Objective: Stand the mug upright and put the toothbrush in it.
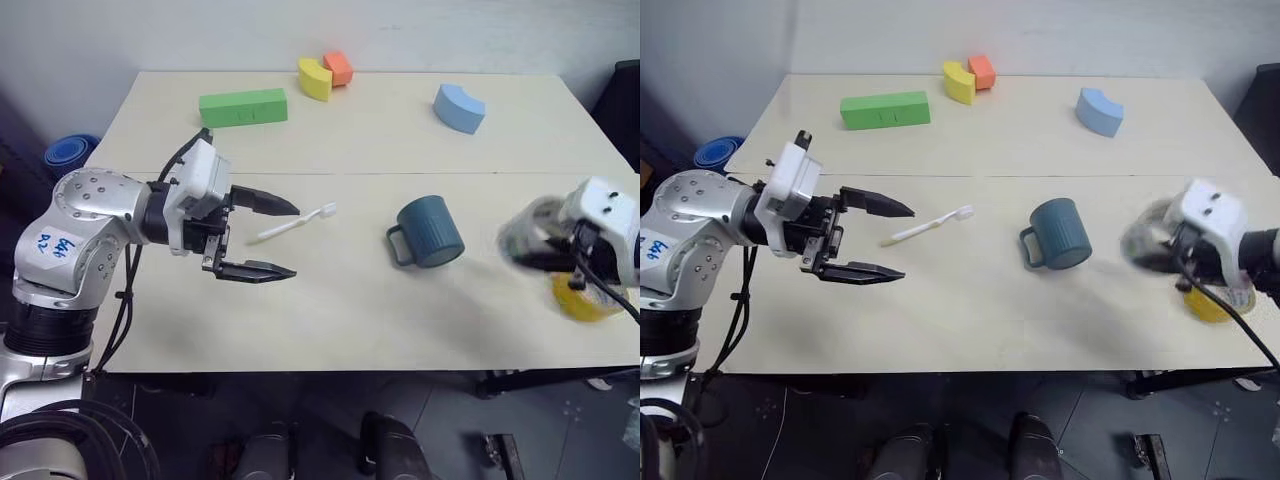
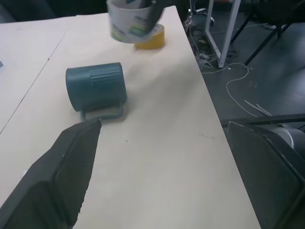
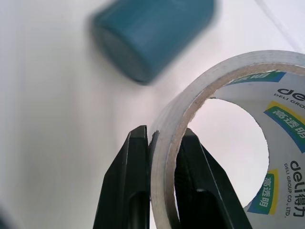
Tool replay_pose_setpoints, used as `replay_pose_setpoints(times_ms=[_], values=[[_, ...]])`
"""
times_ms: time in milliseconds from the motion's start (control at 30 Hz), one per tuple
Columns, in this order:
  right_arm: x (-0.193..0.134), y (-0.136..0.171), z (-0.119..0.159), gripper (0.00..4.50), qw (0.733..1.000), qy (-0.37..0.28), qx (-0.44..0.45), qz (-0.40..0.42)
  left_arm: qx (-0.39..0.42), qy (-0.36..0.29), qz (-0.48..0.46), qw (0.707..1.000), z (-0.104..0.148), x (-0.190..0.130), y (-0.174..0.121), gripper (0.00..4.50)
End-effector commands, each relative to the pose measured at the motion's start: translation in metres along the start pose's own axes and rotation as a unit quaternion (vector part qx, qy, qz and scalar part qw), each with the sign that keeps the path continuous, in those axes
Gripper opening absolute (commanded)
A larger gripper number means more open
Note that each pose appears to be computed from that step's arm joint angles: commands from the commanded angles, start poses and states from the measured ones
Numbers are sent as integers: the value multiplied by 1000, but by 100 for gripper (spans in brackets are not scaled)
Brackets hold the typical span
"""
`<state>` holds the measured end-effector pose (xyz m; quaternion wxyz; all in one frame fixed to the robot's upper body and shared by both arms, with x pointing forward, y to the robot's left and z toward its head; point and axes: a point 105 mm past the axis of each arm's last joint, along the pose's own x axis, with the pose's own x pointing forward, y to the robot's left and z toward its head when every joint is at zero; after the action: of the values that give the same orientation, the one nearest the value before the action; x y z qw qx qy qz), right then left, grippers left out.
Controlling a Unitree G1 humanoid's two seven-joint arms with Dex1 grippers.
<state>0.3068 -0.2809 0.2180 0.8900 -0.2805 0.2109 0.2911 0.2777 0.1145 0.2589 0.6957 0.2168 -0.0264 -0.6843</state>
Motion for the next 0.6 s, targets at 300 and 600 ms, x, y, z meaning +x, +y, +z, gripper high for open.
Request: replay_pose_setpoints(times_ms=[300, 600], values=[[32, -48, -21, 239, 992, 37, 44, -112, 31, -7, 1, 999, 15, 1, 4, 450], [1, -22, 82, 296, 992, -75, 21, -100, 20, 3, 18, 1000, 12, -7, -2, 450]])
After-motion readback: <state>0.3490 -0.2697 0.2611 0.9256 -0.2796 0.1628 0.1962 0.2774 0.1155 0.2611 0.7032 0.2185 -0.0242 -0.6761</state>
